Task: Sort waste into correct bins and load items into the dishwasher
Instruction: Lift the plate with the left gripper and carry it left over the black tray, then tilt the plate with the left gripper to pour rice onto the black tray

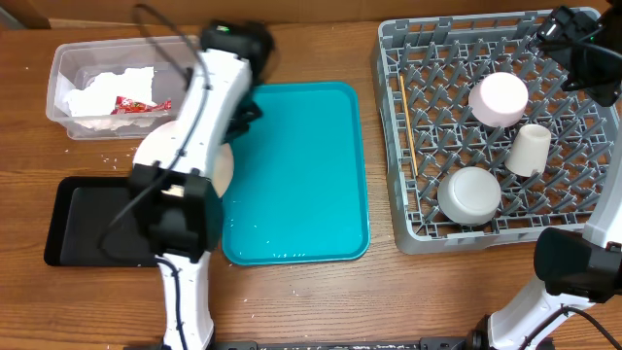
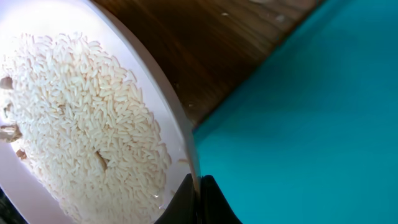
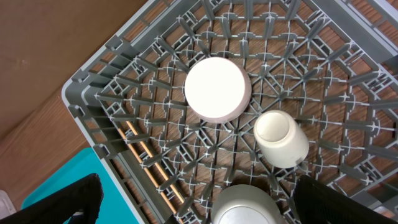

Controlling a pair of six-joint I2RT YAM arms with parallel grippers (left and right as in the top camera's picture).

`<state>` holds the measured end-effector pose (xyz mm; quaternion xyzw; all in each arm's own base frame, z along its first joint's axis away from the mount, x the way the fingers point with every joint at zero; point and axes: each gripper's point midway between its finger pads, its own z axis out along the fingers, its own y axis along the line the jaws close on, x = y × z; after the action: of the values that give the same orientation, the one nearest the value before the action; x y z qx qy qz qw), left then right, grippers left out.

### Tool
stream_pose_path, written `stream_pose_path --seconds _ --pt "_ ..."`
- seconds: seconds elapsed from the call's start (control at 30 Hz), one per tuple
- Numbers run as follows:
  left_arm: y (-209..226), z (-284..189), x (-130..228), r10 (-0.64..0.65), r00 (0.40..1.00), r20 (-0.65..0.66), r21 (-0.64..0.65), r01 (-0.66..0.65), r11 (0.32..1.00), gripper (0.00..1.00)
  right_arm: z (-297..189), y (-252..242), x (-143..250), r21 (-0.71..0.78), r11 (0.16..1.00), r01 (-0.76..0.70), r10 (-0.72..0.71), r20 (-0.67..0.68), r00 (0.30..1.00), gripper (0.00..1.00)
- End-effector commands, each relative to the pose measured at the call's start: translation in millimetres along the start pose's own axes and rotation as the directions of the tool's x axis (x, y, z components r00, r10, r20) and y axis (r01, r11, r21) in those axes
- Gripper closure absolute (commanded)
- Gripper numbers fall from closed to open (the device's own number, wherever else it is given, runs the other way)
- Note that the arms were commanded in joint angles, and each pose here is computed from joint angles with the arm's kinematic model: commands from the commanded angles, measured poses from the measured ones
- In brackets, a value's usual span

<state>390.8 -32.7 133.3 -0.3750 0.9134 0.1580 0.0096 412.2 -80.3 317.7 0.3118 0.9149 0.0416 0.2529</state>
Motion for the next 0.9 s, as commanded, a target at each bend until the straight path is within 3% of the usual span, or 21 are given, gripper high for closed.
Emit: stream_pose_path --seconds 0.0,0.47,0.87 --pt "8.6 3.4 -11.6 -0.082 0.990 -0.111 0.065 0.090 0.994 0.96 -3.4 2.3 -2.1 -0.011 1.000 -0.004 0.004 0.012 1.000 0.00" --pt "59.1 28.7 -70.9 -0.112 0.931 -0.348 0.282 0.218 0.934 0.95 -3.4 2.2 -2.0 -0.011 1.000 -0.004 0.004 0.012 1.000 0.00" --pt "85.0 18.2 -98.3 -0.060 0.850 -0.524 0.541 0.387 0.747 0.96 -3.4 2.2 -2.0 -0.011 1.000 -0.004 0.004 0.012 1.000 0.00"
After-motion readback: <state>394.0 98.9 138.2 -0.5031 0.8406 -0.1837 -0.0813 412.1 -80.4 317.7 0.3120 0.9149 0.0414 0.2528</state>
